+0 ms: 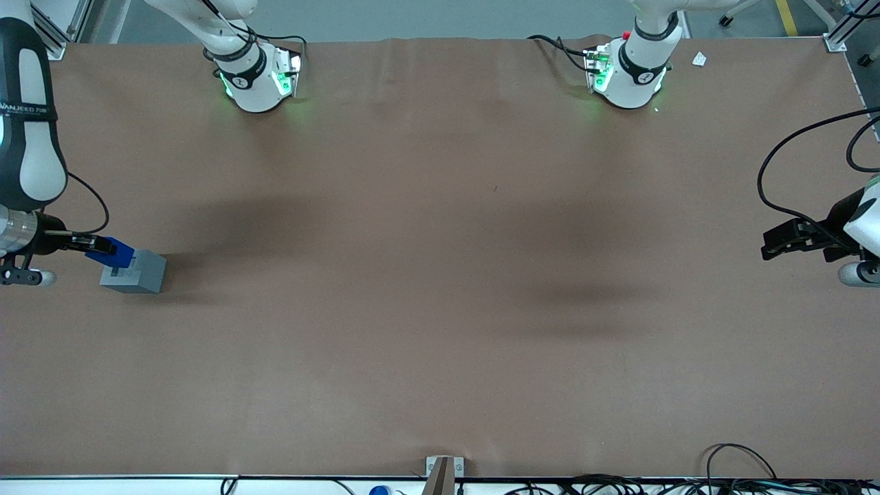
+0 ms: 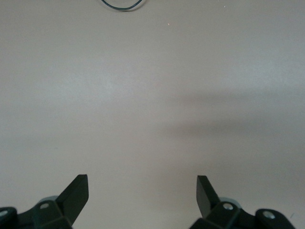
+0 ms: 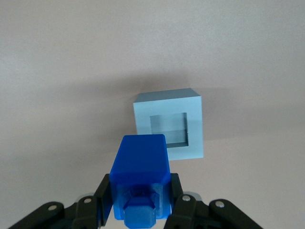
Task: Insert blue part into gray base with right arm
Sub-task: 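Carry the blue block with the right gripper above the gray base, then lower the blue block into the gray base's square opening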
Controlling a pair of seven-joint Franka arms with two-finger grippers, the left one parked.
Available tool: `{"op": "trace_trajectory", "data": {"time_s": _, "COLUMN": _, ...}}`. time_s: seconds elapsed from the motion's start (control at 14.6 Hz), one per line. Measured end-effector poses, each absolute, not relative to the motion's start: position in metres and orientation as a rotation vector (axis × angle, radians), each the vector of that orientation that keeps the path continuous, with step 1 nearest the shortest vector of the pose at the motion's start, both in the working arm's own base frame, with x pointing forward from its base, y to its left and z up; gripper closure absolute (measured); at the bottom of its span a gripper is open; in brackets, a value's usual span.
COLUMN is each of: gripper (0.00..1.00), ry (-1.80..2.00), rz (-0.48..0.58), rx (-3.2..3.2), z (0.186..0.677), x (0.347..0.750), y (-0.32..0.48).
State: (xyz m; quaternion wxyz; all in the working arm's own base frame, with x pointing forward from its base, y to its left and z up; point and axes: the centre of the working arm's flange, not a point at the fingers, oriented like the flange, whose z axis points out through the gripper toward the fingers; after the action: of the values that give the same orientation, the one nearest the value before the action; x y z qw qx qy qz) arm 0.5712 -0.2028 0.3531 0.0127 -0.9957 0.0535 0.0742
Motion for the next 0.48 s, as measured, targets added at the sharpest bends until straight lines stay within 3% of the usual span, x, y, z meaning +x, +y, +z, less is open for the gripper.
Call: {"op": "trace_trajectory", "data": {"time_s": 0.48, "gripper": 0.49, "ry": 0.108, "rz": 0.224, "rx": -3.114, "z": 0.321, "x": 0.575, "y": -0.224}}
